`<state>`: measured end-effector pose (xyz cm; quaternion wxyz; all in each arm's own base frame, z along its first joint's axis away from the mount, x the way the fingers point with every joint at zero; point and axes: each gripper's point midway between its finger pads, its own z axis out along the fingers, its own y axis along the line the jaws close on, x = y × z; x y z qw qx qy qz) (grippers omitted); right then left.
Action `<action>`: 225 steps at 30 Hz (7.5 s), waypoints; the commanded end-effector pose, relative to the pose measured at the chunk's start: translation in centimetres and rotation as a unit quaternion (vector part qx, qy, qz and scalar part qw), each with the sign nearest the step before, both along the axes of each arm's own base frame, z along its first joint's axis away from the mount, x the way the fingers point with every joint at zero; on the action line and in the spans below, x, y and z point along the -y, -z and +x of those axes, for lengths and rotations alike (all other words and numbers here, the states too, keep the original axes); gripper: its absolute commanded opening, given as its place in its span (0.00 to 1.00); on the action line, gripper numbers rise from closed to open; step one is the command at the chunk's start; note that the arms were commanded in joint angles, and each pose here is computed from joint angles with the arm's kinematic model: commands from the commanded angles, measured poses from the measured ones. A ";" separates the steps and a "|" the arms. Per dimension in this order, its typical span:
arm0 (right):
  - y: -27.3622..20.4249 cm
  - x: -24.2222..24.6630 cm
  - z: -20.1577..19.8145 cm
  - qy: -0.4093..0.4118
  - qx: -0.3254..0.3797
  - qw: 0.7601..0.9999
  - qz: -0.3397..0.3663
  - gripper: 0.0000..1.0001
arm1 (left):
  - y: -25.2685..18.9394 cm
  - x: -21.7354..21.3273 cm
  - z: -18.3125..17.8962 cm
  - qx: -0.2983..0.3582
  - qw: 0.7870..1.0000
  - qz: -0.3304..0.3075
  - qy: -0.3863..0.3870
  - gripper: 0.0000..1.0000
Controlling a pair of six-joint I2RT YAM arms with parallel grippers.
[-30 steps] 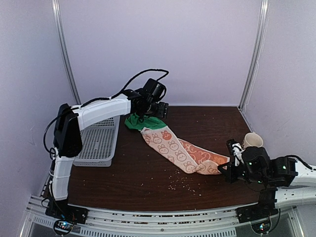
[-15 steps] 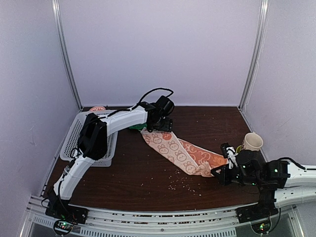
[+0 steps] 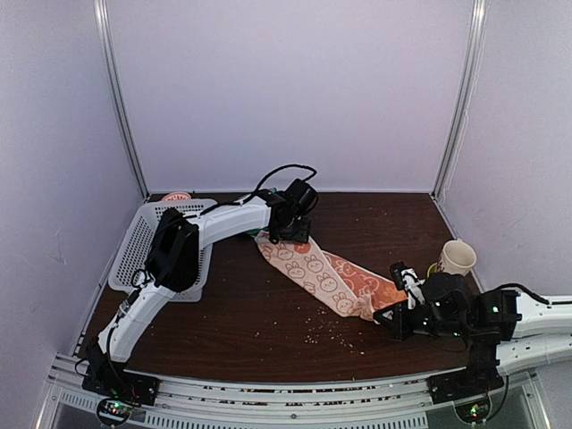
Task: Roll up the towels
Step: Flatten out the towel at the center of the board, then pick up the towel from the center of the board.
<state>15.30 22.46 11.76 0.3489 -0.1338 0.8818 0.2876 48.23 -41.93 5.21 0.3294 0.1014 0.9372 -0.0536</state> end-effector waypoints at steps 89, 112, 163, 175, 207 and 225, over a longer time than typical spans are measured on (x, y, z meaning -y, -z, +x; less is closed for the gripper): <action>-1.8 0.0 -2.9 -0.004 -0.004 1.000 0.015 0.00 | -4.6 -2.5 -12.4 0.027 0.990 0.134 -0.039 0.01; -32.0 5.2 4.6 0.137 0.250 0.955 0.082 0.00 | -40.2 -24.0 -21.5 0.272 0.917 -0.273 -0.102 0.00; -3.9 6.3 11.9 0.237 0.042 0.971 0.003 0.00 | -9.0 -11.1 -18.0 0.018 0.971 -0.240 0.001 0.00; 1.4 6.5 8.2 0.225 0.003 0.974 -0.031 0.00 | -2.2 -12.3 -23.0 -0.037 0.981 -0.189 -0.018 0.00; 2.6 9.7 1.8 0.235 -0.007 0.972 0.009 0.00 | 2.8 -19.0 -30.8 -0.110 0.985 -0.095 -0.091 0.00; -1.6 8.7 3.8 0.243 0.044 0.969 -0.016 0.00 | -3.7 -16.5 -27.7 -0.042 0.993 -0.095 -0.061 0.04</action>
